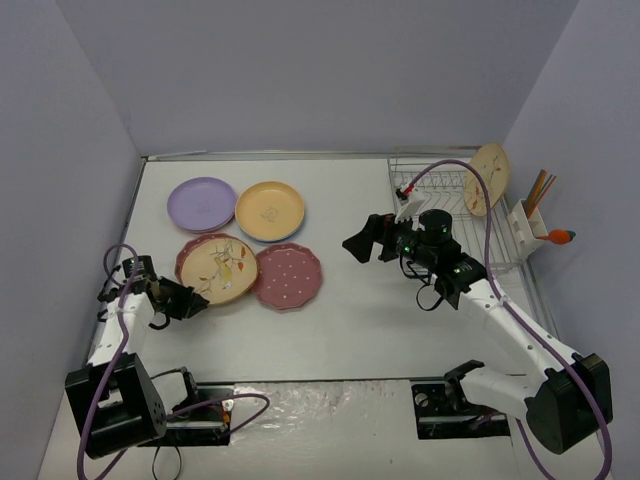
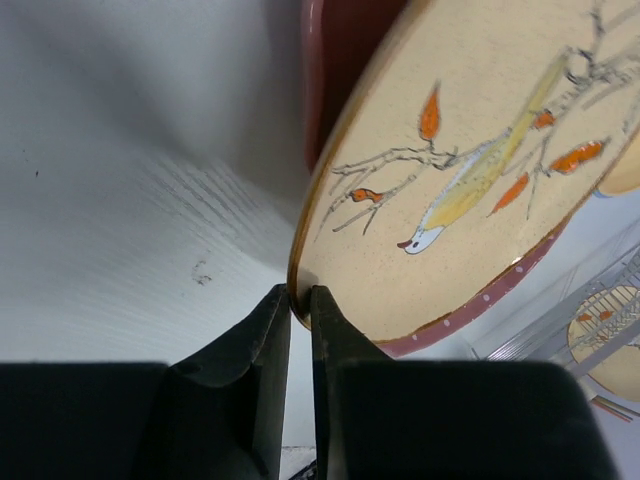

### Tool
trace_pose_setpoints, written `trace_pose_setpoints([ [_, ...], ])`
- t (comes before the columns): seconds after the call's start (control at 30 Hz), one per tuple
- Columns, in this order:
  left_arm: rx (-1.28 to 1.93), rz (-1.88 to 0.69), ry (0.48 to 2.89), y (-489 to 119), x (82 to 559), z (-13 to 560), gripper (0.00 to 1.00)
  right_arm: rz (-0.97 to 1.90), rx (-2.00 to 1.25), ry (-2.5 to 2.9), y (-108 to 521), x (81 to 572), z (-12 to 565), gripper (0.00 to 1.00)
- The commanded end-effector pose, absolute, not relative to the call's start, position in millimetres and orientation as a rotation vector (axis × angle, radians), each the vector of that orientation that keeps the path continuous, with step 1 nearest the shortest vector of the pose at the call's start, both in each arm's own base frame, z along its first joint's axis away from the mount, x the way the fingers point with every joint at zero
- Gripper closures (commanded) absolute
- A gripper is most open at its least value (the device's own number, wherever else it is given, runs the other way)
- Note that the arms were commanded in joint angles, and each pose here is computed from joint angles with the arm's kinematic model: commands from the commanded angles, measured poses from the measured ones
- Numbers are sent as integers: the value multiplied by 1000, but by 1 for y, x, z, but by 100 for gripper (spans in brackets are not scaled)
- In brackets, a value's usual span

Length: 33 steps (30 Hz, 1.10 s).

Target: Load the plates into the dish rack

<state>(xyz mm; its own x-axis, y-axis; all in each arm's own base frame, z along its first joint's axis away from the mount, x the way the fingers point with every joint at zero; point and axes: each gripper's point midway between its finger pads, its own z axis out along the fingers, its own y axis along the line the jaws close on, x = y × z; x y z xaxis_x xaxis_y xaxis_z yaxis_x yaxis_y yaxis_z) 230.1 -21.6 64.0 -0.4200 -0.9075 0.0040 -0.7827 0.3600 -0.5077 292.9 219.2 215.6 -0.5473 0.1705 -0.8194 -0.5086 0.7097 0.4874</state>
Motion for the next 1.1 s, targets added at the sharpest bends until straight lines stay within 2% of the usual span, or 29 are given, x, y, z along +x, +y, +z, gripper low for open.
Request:
trace_pose_setpoints([
  [0.0,-1431,-728,2397,-36,228,59,100,923,-279,1845,229,302,251,0],
  [0.13,-1428,-725,2400,-36,228,52,93,921,-286,1845,230,301,250,0],
  [0.27,-1409,-715,2390,-33,232,51,81,920,-293,1844,231,301,250,0],
  [0.43,-1386,-728,2357,-31,242,54,68,921,-299,1845,232,300,248,0],
  [0.5,-1369,-737,2346,-31,245,56,66,922,-302,1848,232,299,247,0],
  [0.67,-1321,-779,2295,-32,256,58,52,921,-319,1844,234,299,246,0],
  [0.77,-1287,-828,2250,-34,265,59,49,931,-329,1840,236,298,246,0],
  [1.07,-1169,-914,2182,-43,283,64,49,950,-357,1842,241,292,238,0],
])
